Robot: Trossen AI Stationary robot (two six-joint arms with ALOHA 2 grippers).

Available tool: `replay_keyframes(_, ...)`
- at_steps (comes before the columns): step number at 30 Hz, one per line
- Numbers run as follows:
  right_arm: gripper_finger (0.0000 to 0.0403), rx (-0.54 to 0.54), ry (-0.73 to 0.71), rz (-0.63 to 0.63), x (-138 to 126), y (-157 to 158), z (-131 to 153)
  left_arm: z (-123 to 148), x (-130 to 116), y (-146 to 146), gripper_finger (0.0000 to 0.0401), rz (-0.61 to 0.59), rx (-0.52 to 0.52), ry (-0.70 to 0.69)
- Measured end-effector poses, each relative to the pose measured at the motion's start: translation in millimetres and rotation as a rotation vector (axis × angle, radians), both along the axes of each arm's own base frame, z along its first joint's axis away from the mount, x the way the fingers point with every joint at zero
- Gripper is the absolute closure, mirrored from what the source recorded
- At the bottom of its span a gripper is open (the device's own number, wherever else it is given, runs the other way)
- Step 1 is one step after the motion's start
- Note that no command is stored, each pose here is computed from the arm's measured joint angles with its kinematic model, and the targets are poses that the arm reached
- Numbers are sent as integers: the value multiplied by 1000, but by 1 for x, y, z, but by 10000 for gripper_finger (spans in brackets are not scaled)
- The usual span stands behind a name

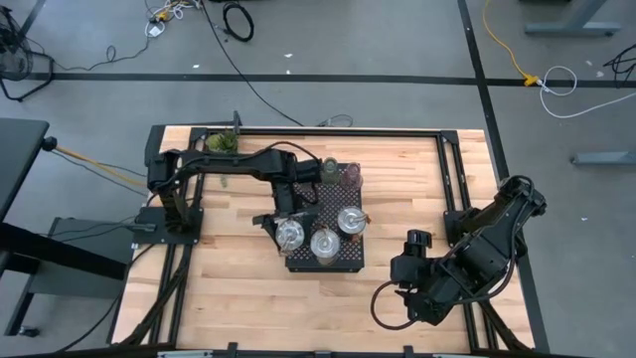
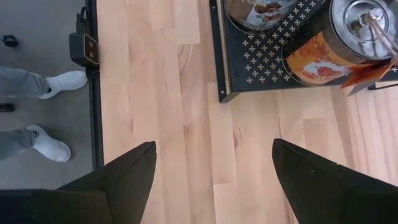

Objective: Pick & Place candle stick holders
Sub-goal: Put the brown scented candle on the shelf

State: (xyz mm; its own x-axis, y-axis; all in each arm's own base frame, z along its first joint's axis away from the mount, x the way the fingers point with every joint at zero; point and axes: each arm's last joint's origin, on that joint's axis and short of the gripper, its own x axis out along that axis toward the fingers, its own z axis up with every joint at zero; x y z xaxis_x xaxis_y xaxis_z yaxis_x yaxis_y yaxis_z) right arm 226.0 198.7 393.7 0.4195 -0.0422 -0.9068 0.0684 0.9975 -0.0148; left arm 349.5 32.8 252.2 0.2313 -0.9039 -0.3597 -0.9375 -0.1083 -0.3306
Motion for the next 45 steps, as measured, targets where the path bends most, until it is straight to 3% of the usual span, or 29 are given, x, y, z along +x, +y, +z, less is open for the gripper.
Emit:
replay_keyframes(14, 85, -18, 9, -3, -2, 0, -1, -7, 7, 0, 49, -5, -2, -22)
replay_keyframes(19, 85, -12, 2, -3, -1, 0, 0, -7, 7, -3, 15, -13, -1, -24)
replay_keyframes(26, 85, -6, -2, -6, -1, 1, 0, -7, 7, -3, 33, -12, -2, -23)
replay_keyframes(31, 85, -7, -2, -6, -1, 1, 0, -7, 7, -1, 13, -7, 7, -31)
replay_keyframes(45, 85, -16, -6, -8, -2, 0, 0, 17, 15, 2, 21, 2, 37, -101)
